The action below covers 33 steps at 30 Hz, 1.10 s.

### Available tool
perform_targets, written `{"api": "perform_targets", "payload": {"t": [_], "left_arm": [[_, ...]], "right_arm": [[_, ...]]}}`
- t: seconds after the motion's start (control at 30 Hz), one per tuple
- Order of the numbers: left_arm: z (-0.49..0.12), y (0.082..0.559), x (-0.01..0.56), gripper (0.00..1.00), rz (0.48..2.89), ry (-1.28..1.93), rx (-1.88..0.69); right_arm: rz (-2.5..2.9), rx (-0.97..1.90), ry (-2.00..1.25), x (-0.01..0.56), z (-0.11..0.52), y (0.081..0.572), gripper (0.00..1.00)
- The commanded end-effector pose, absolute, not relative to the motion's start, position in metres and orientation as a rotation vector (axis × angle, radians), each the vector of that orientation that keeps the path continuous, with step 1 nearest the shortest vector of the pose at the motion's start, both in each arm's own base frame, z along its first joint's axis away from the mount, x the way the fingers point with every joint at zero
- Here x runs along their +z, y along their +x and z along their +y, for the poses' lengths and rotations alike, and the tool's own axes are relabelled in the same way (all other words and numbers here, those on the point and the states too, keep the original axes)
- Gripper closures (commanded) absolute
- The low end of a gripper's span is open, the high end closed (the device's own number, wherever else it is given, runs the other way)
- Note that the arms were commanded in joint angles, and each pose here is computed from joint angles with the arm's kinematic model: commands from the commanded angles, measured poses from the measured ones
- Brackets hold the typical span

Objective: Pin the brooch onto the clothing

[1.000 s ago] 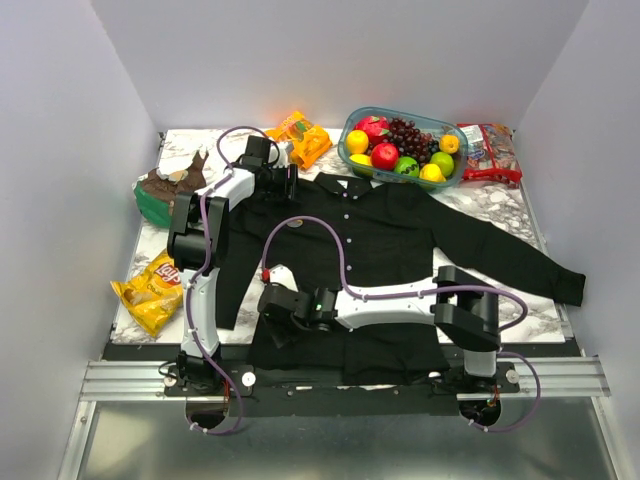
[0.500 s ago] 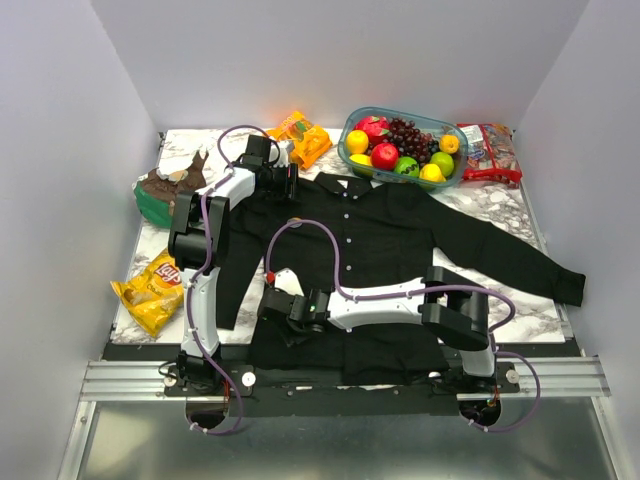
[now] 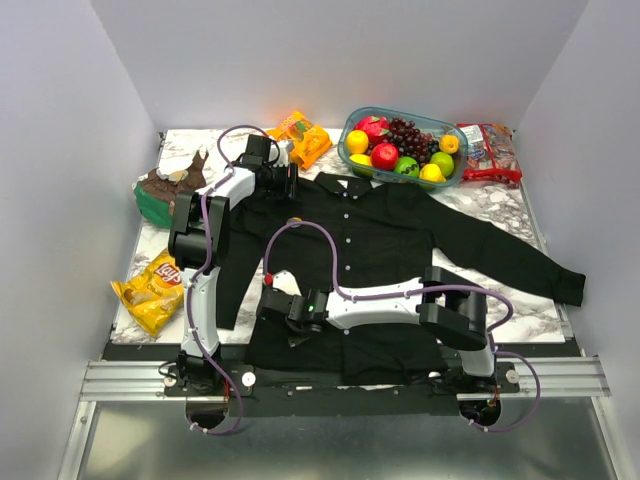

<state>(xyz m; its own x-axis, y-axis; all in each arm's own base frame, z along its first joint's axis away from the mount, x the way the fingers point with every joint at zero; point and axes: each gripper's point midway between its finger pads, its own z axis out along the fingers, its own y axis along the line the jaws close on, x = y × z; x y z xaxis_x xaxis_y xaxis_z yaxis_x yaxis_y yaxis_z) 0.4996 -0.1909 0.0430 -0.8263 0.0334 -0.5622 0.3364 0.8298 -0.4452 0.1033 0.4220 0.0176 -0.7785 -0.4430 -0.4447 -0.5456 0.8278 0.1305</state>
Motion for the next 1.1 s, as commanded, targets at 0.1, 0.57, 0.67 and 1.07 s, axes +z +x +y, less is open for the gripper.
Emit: {"api": "perform_targets", "payload": {"t": [0.1, 0.57, 0.67, 1.07], "left_arm": [[-0.182, 0.495, 0.021, 0.38, 2.541, 0.206, -0.726], [-0.176, 0.498, 0.027, 0.38, 2.519, 0.219, -0.679], [-0.178, 0.502, 0.057, 0.3, 2.435, 0.252, -0.67], [-0.154, 0.483, 0.205, 0.01, 2.027, 0.258, -0.531]], "right_arm": [[2.717, 0.423, -0.888, 0.005, 0.42, 0.073, 1.0], [2.704, 0.572, -0.922, 0.025, 0.423, 0.06, 0.99], [2.636, 0.587, -0.886, 0.044, 0.426, 0.07, 0.93], [2.4, 0.675, -0.58, 0.116, 0.374, 0.177, 0.25]]}}
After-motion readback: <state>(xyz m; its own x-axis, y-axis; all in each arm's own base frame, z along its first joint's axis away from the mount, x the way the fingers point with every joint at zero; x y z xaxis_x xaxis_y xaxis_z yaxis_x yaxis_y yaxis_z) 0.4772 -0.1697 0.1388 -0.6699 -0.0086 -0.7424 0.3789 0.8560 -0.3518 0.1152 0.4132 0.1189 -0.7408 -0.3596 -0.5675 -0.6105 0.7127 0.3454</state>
